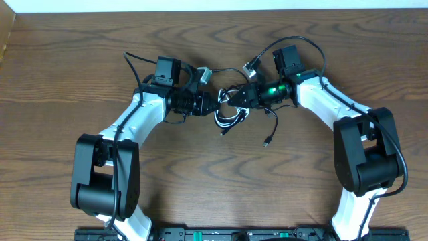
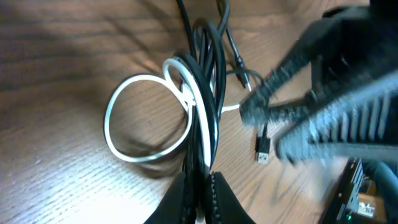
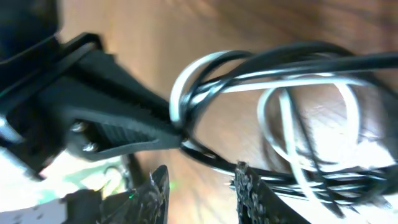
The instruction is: Untangle cables
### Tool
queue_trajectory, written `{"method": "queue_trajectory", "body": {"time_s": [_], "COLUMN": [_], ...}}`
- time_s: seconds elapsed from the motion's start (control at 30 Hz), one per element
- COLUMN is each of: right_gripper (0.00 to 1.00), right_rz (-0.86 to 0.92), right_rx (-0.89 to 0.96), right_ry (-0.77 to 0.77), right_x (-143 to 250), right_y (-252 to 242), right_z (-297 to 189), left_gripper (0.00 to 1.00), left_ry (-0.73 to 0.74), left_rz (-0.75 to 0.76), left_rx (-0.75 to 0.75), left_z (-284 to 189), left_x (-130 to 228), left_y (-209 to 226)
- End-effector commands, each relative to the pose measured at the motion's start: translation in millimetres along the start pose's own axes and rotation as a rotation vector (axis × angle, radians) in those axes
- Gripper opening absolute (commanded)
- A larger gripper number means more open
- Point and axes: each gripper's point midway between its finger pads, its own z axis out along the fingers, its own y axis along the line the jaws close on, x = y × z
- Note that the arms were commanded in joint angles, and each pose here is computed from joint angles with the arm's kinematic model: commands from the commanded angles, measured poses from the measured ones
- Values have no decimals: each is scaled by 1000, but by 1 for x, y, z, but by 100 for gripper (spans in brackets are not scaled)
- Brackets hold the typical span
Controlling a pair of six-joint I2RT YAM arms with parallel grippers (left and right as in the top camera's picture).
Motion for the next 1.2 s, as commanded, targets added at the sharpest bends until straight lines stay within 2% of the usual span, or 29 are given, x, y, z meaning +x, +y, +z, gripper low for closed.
{"method": "queue_trajectory", "body": {"time_s": [0.0, 0.07, 0.13, 0.27, 0.5, 0.67, 0.77, 0.93, 1.17], "right_gripper": [33, 36, 43, 44, 45, 40, 35, 31, 34], "right_rz": [56, 90, 105, 138, 217, 202, 202, 191, 207], "right_rx": [126, 163, 185, 208, 200, 50, 40, 128, 308], "right_ry": [-49, -59, -71, -83, -55, -9, 1, -9, -40], "right_x": [-7, -8, -10, -11, -2, 3, 6, 7, 7], "right_y": [-19, -26, -31, -38, -41, -15, -13, -29, -60], "right_z": [-9, -11, -13, -19, -23, -19, -19, -21, -29], "left_gripper": [8, 7, 7, 7, 7, 7, 7, 8, 7], "left_ry": [35, 75, 120, 172, 197, 212, 214, 214, 214], "left_rz": [133, 201, 276, 366, 428, 444, 445, 445, 445], "left_rx": [8, 16, 30, 54, 63, 37, 31, 31, 31], "left_z": [-1, 1, 3, 8, 16, 19, 19, 19, 19], "left_x": [11, 21, 34, 47, 53, 55, 55, 55, 56], "left_y": [-4, -7, -11, -20, -29, -28, -27, -27, -27]}}
